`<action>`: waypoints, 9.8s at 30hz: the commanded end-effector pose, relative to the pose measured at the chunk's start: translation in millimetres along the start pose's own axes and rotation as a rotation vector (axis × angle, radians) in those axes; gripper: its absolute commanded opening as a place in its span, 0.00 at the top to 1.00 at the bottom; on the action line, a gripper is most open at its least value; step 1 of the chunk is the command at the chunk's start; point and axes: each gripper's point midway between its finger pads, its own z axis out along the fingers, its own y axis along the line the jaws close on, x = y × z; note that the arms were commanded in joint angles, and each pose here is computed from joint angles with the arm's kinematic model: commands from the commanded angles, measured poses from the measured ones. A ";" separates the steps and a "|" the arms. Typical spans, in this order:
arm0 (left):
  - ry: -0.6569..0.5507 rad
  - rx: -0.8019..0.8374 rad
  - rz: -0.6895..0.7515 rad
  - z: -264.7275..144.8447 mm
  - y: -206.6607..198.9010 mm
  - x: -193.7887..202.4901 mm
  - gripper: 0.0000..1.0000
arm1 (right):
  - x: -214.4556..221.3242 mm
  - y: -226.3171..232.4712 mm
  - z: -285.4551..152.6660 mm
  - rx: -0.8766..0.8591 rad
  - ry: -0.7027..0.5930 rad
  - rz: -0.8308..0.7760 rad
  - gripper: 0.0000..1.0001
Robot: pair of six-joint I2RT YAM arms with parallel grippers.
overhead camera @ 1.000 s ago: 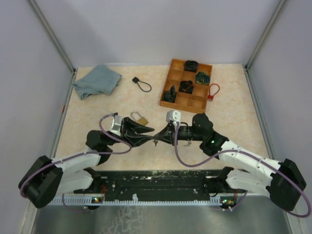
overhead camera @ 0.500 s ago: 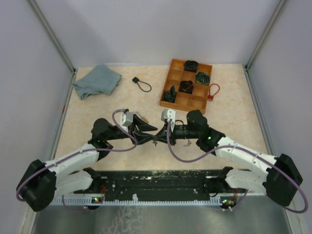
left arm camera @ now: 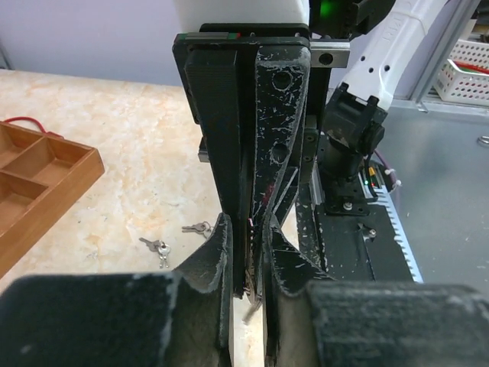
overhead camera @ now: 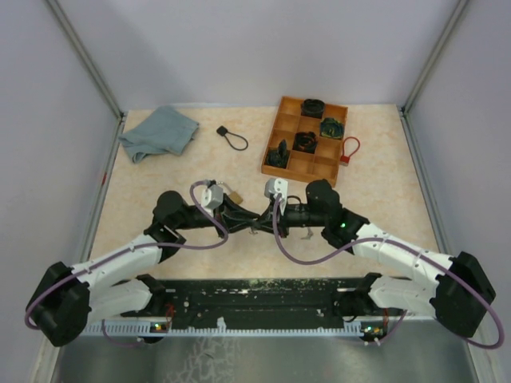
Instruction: Unlock with the key
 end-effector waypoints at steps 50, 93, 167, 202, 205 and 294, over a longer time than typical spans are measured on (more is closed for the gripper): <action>-0.612 -0.107 -0.110 -36.6 -10.0 -86.0 1.00 | -107.0 15.8 -43.8 0.042 -0.734 -0.123 0.63; -0.667 -0.044 -0.076 -37.6 -25.8 -106.0 1.00 | -77.8 6.9 -12.1 -0.027 -0.647 -0.050 0.83; -0.150 -0.021 -0.261 -10.5 -7.9 -23.9 0.76 | -52.9 -3.0 -18.2 0.034 -0.151 -0.003 1.00; -0.236 -0.240 -0.281 -25.2 30.0 -31.4 0.57 | -47.0 -4.7 -14.1 0.010 -0.164 0.040 1.00; -0.228 -0.237 -0.295 -25.0 31.5 -28.1 0.56 | -47.2 -3.8 -13.3 0.003 -0.165 0.042 1.00; -0.563 -0.334 -0.564 -46.7 43.6 -45.5 1.00 | -76.8 -31.9 -2.2 0.159 -0.641 0.462 0.58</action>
